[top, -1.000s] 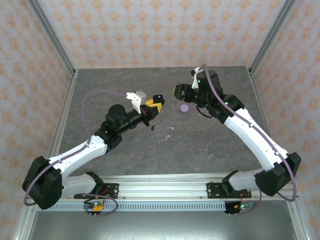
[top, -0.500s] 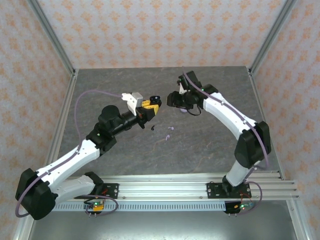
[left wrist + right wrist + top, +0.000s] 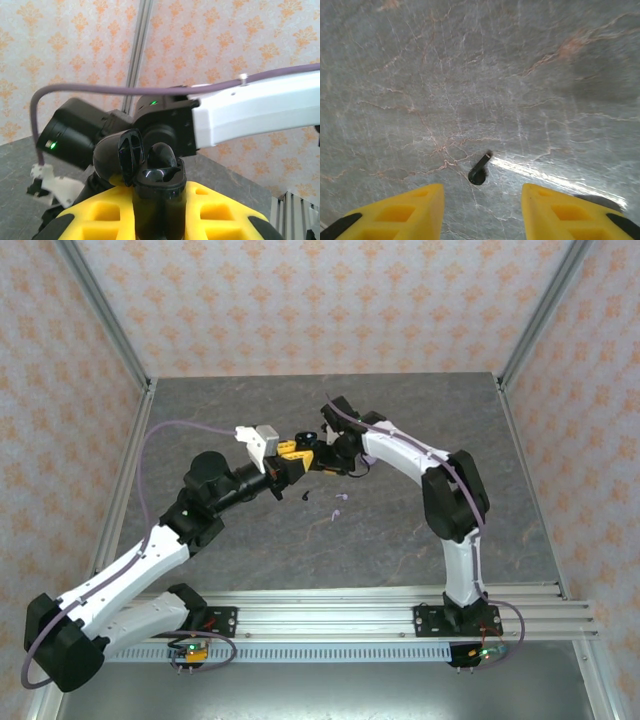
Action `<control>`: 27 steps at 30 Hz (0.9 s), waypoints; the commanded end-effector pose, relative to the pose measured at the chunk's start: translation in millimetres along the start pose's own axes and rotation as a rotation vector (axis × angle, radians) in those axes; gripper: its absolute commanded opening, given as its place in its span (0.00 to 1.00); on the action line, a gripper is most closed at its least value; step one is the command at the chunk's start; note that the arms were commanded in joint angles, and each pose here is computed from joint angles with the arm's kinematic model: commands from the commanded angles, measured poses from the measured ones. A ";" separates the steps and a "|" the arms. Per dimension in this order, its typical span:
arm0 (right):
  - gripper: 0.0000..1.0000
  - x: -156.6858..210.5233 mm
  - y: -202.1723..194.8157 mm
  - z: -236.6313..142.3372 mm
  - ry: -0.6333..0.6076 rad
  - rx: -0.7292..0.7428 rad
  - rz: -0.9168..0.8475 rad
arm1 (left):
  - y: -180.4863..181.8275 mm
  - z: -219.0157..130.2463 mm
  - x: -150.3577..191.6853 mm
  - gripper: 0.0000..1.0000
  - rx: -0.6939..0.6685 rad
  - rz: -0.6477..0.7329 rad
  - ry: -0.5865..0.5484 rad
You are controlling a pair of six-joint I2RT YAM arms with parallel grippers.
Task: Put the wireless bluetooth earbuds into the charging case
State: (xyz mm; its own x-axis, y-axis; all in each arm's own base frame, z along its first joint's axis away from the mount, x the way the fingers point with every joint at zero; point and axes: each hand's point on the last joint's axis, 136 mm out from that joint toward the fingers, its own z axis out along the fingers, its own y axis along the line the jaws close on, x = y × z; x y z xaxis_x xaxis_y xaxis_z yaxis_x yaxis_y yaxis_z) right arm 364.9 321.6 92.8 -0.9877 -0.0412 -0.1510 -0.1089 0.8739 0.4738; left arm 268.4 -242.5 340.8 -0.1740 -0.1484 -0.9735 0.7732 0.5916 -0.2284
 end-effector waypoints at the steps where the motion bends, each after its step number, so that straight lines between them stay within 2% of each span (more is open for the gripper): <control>1: 0.42 4.8 9.5 7.9 0.044 -0.017 0.009 | -16.2 -8.3 -22.5 0.03 0.042 0.040 -0.041; 4: 0.38 11.7 13.0 20.0 0.085 -0.013 -0.006 | -17.9 -11.5 -24.8 0.03 0.043 0.044 -0.045; 11: 0.37 27.1 15.2 42.5 0.153 0.012 -0.028 | -18.4 -14.8 -26.0 0.03 0.039 0.045 -0.048; 17: 0.33 40.4 27.8 49.6 0.192 -0.004 -0.074 | -18.3 -15.4 -25.4 0.03 0.039 0.040 -0.049; 27: 0.32 51.9 33.9 59.0 0.224 0.001 -0.100 | -17.1 -14.9 -22.3 0.03 0.035 0.033 -0.042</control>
State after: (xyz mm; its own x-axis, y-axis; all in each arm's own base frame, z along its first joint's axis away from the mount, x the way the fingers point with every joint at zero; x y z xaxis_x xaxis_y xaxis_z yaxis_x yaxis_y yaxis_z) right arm 320.0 375.2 52.6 -0.9765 -0.2145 -0.0212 -0.1990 0.8594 0.4711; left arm 258.4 -236.5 347.1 -0.1667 -0.1429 -0.9756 0.7765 0.5908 -0.2192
